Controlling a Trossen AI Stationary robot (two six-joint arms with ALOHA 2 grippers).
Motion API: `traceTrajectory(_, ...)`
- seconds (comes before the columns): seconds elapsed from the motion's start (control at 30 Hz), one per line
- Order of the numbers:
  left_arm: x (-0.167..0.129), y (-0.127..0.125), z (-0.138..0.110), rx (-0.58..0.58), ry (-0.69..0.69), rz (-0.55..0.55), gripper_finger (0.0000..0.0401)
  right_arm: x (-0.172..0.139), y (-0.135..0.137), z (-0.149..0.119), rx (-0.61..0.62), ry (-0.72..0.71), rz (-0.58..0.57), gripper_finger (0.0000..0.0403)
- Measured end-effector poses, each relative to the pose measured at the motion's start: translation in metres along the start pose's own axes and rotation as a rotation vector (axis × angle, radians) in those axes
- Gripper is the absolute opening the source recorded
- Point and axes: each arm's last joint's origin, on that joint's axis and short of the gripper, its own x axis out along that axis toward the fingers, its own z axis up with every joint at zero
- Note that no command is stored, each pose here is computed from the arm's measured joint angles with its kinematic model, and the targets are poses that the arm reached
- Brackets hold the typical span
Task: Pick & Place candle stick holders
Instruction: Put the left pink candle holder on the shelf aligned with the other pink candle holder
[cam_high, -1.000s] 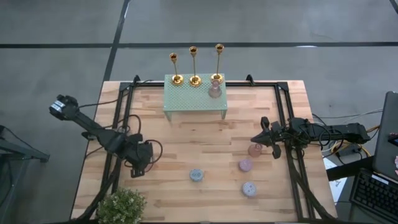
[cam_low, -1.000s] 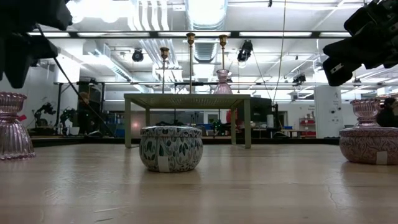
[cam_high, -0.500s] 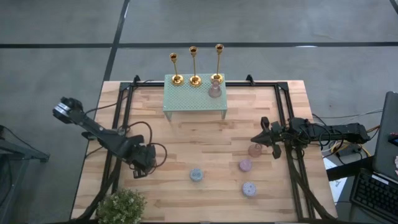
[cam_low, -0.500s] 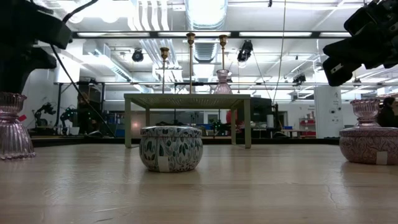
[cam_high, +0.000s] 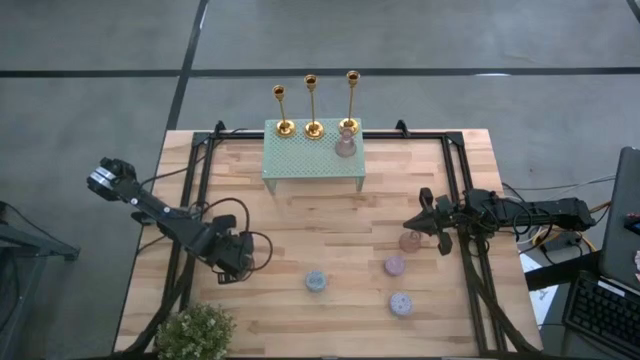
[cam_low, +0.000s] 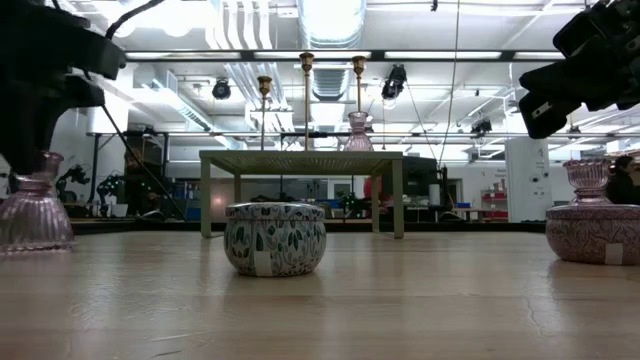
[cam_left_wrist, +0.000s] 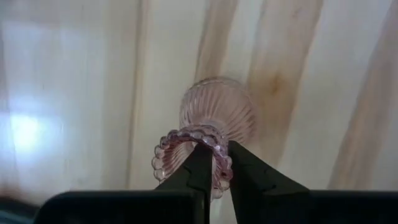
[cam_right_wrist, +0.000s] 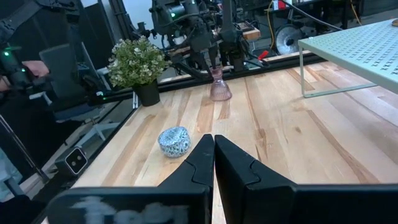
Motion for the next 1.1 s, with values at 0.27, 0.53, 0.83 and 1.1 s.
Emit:
traceTrajectory(0.27,-0.027,0.008,0.027,0.028,-0.138,0.011,0.0033,0.0,0.0,0.0,0.0,0.0,0.0,0.0008)
traceTrajectory(0.53,-0.062,0.037,0.065,0.069,-0.303,0.082,0.0034,0.0,0.0,0.0,0.0,0.0,0.0,0.0008)
traceTrajectory(0.83,-0.108,0.085,0.122,0.116,-0.513,0.174,0.0035,0.0,0.0,0.0,0.0,-0.001,0.0,0.0008)
traceTrajectory(1.1,-0.129,0.133,0.183,0.164,-0.517,0.3,0.0036,0.0,0.0,0.0,0.0,0.0,0.001,0.0008)
